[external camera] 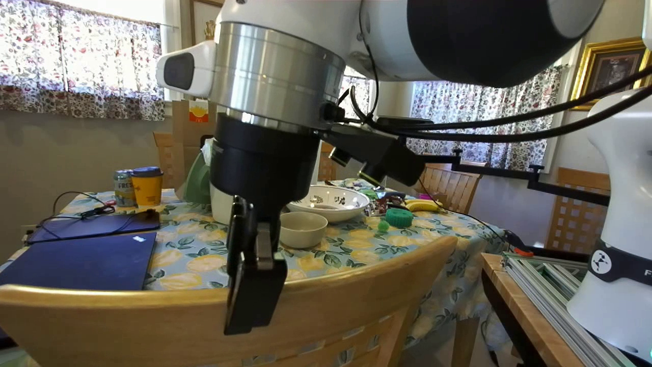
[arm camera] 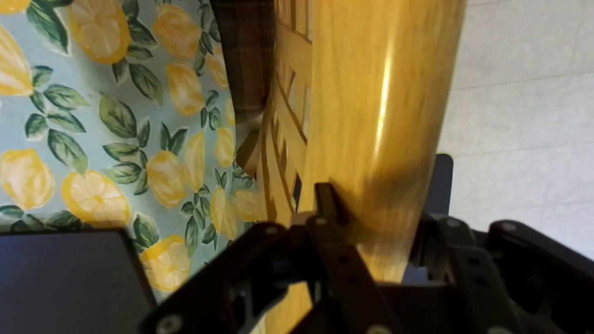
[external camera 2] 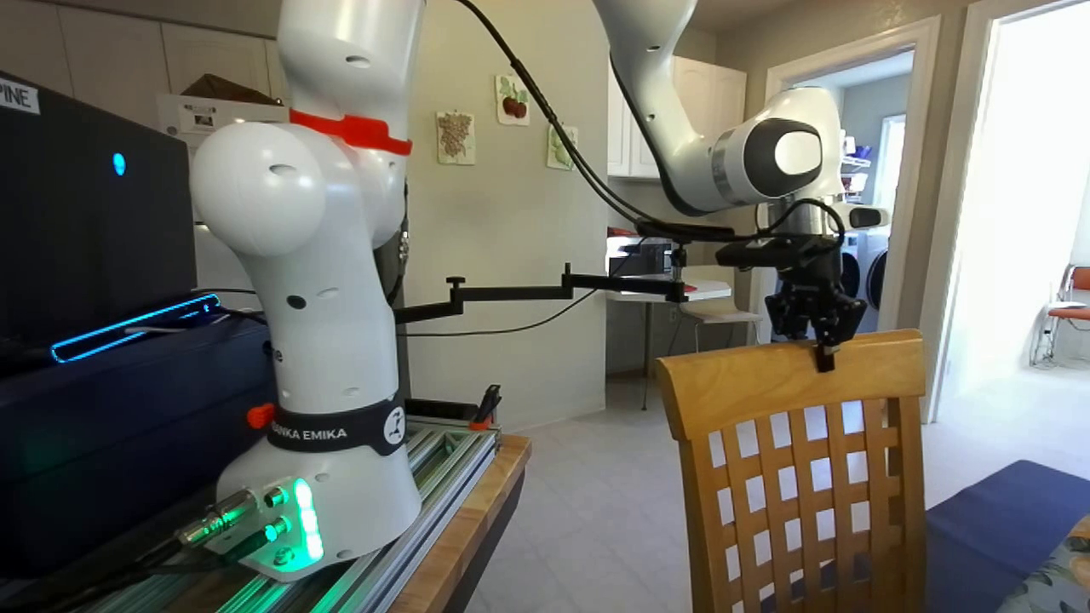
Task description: Pull out the chair
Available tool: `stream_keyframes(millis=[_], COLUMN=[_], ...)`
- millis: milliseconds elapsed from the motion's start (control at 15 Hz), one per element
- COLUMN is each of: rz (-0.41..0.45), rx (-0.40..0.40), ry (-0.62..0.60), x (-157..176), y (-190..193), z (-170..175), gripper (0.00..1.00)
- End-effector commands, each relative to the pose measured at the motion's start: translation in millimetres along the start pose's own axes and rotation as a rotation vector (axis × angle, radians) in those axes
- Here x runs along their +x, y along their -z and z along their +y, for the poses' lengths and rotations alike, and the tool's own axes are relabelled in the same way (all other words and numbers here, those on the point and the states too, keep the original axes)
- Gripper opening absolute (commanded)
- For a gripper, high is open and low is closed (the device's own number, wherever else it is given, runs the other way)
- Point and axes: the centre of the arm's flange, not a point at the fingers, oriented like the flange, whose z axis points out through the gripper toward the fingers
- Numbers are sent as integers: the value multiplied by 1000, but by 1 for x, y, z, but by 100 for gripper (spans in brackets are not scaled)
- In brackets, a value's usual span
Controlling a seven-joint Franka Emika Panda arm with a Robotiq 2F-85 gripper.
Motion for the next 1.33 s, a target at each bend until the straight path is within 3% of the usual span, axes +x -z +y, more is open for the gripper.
stream_keyframes(millis=[0, 1267], rz=[9, 38], rx=[63, 91], ry=[148, 522], x=[-11, -67], y=[-8, -4], z=[-36, -88], gripper=[8, 8])
